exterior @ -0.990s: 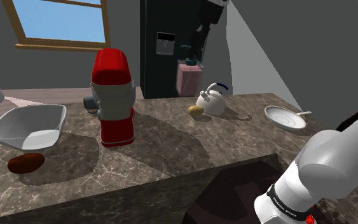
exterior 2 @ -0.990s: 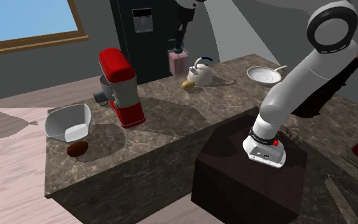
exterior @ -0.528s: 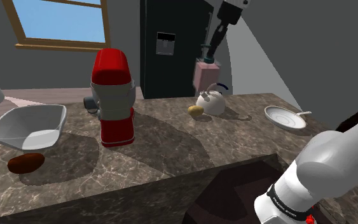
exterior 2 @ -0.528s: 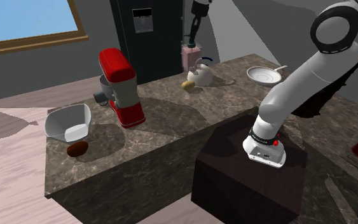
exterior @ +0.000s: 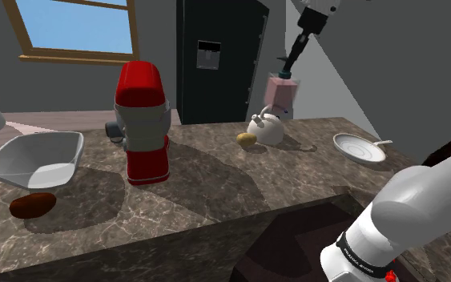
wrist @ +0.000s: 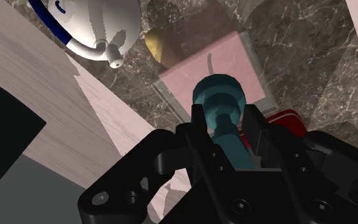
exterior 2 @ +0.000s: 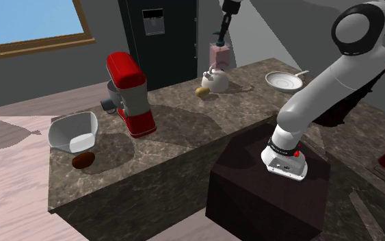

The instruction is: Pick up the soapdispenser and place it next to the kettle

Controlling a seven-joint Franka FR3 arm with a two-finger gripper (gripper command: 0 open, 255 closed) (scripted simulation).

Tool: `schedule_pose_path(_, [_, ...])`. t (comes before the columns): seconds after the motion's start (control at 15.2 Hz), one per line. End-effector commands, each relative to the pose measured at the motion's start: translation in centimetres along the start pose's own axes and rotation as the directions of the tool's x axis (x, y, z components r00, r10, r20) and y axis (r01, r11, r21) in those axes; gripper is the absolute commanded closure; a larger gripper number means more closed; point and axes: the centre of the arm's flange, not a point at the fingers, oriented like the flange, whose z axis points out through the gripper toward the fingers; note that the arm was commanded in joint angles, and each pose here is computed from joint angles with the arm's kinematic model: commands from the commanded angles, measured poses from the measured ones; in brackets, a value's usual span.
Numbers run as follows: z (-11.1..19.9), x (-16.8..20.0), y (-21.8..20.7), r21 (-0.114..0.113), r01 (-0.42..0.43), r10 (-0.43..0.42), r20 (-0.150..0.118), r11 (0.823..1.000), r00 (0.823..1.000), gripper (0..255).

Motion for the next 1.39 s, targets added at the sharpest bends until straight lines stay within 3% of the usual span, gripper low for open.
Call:
schedule_pose_path(0.0, [-0.3,-1.6,2.4,0.000,0.002,-0.002,0.000,1.000,1.000,255])
schedule_pose_path(0.86, [-2.2,-11.6,16.1,0.000,0.002,-0.002,0.000,1.000,1.000,255])
schedule_pose_path(1.32, [1.4,-12.4,16.0,0.000,0.002,-0.002,0.000,1.000,1.000,255])
